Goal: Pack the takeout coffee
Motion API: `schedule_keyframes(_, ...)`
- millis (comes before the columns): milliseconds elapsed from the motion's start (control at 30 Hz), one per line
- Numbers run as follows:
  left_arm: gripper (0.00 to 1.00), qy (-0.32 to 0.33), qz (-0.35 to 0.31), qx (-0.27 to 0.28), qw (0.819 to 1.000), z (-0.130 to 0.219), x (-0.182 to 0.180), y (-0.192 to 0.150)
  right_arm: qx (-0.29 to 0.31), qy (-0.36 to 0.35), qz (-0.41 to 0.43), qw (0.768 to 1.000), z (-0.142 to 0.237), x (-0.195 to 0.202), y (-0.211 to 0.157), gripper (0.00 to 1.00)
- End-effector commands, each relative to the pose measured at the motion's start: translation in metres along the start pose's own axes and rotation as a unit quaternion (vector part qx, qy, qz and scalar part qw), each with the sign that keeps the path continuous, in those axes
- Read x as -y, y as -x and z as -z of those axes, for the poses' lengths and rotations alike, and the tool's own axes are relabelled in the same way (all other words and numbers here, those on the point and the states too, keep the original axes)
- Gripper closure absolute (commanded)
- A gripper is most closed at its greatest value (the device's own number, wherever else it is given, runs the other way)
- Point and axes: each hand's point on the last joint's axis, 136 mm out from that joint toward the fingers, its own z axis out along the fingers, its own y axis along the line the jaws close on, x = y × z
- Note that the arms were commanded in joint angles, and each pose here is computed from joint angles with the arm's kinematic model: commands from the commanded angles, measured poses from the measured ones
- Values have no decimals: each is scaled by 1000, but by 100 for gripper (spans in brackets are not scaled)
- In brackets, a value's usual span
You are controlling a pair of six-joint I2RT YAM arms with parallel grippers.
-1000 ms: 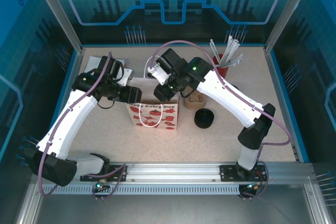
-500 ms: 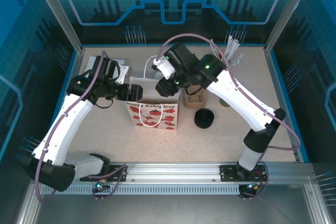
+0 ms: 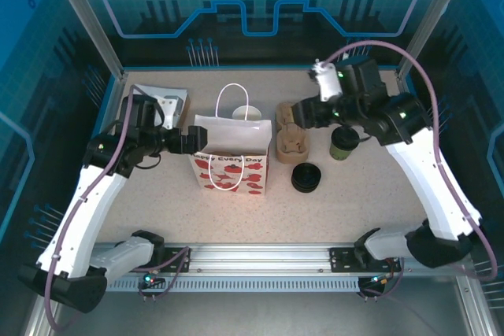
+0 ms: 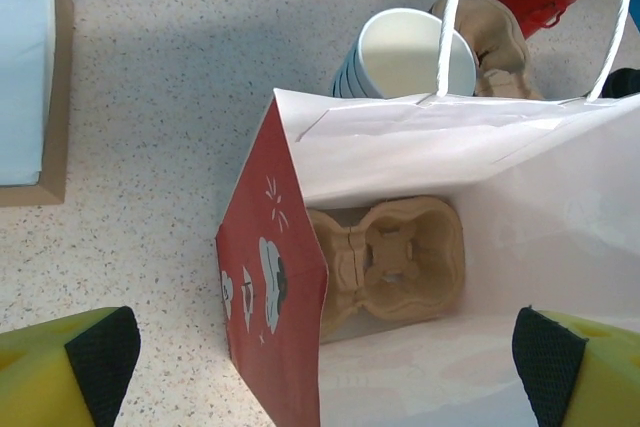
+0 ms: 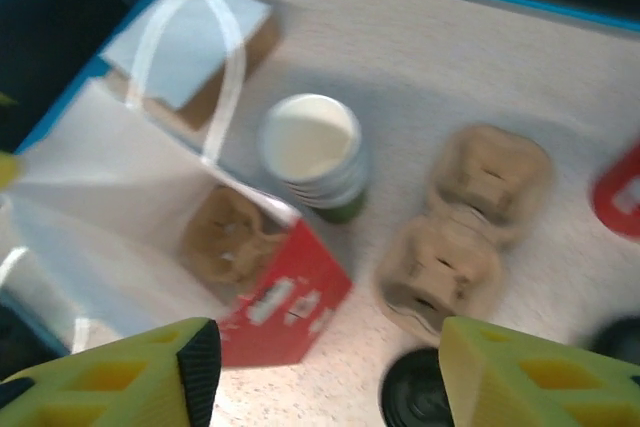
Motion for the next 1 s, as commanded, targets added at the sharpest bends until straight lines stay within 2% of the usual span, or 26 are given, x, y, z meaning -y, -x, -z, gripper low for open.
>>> schedule_keyframes(0, 1, 16, 17, 32, 999, 1, -8, 10, 28, -58, -24, 998, 10, 37, -11, 21)
schedule_keyframes(67, 1, 16, 22, 36, 999, 1, -9, 12, 40, -80, -31, 996, 15, 55, -21, 3)
schedule_keyframes(100, 1, 19, 27, 38, 999, 0, -11, 12, 43, -94, -44, 994, 17, 66, -27, 0)
schedule_keyframes(167, 1, 18, 31, 40, 999, -1, -11, 13, 36, -109, -65, 991, 18, 83, -39, 0)
schedule_keyframes(333, 1, 21, 32, 35, 999, -2, -12, 13, -27, -159, -136, 977, 9, 128, -75, 0)
schedule_keyframes(567, 1, 26, 30, 27, 999, -1, -14, 8, -119, -183, -197, 956, -21, 165, -124, 0)
schedule_keyframes(800, 1, 27, 29, 21, 999, -2, -15, 3, -193, -195, -203, 940, -55, 185, -149, 0)
schedule_keyframes(967, 1, 27, 30, 18, 999, -5, -16, 0, -224, -215, -186, 932, -75, 198, -154, 0)
